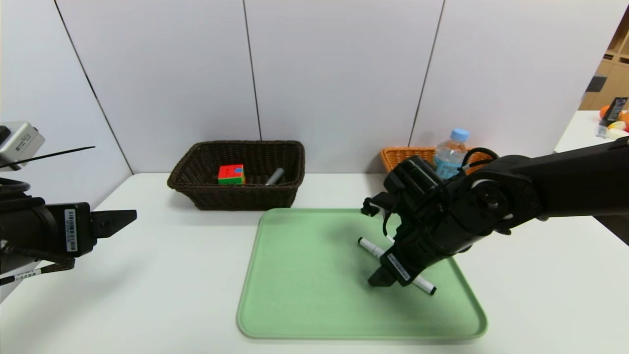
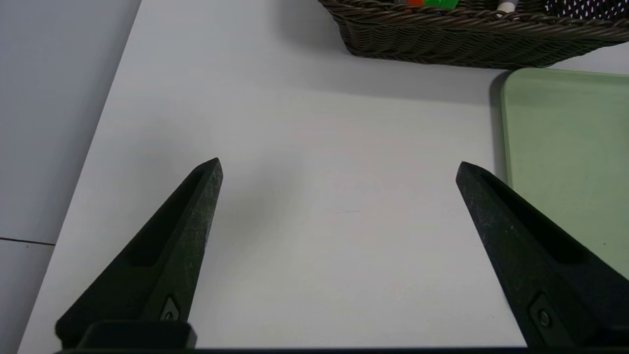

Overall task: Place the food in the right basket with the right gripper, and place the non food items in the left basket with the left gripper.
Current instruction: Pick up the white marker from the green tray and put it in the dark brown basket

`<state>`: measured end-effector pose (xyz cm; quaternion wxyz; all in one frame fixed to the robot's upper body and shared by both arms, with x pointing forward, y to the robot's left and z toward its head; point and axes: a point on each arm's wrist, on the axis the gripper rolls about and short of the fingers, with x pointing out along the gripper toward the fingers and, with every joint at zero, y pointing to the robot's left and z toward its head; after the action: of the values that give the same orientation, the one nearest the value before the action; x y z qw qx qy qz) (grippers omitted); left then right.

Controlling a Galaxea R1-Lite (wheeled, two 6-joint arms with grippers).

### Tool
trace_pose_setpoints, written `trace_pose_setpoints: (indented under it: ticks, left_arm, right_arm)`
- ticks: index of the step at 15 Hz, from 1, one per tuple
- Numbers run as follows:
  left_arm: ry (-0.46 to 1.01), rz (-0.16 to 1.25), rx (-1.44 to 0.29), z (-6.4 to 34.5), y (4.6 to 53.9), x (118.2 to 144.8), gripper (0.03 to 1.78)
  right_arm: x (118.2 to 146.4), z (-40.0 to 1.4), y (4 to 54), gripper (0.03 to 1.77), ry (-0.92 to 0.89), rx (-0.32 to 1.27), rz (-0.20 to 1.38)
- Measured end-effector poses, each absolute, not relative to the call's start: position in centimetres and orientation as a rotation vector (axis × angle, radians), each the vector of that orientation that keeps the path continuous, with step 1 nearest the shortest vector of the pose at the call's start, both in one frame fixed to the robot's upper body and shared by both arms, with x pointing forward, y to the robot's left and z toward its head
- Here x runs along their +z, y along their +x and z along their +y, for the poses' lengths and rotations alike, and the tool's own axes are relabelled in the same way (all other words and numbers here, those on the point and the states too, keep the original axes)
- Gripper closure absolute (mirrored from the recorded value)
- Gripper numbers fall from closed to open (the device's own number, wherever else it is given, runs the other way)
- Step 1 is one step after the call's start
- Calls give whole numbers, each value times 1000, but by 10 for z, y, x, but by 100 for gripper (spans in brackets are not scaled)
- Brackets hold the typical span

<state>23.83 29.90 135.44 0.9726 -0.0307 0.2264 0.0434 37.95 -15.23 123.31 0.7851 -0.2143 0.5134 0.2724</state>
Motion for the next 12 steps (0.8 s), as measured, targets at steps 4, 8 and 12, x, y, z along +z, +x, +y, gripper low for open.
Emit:
trace_pose_setpoints:
  ticks: [4,8,12]
  left_arm:
    - [-62,453,85,298,239,1355,12]
    - [-62,456,86,298,239,1354,12]
    - [-60,459,86,298,239,1353,12]
  right_arm:
    - [1232,-152,380,10,-461,588,1110]
    - [1231,-152,379,29,-460,590,1114]
    - [1229,-153,379,82,-460,588,1122]
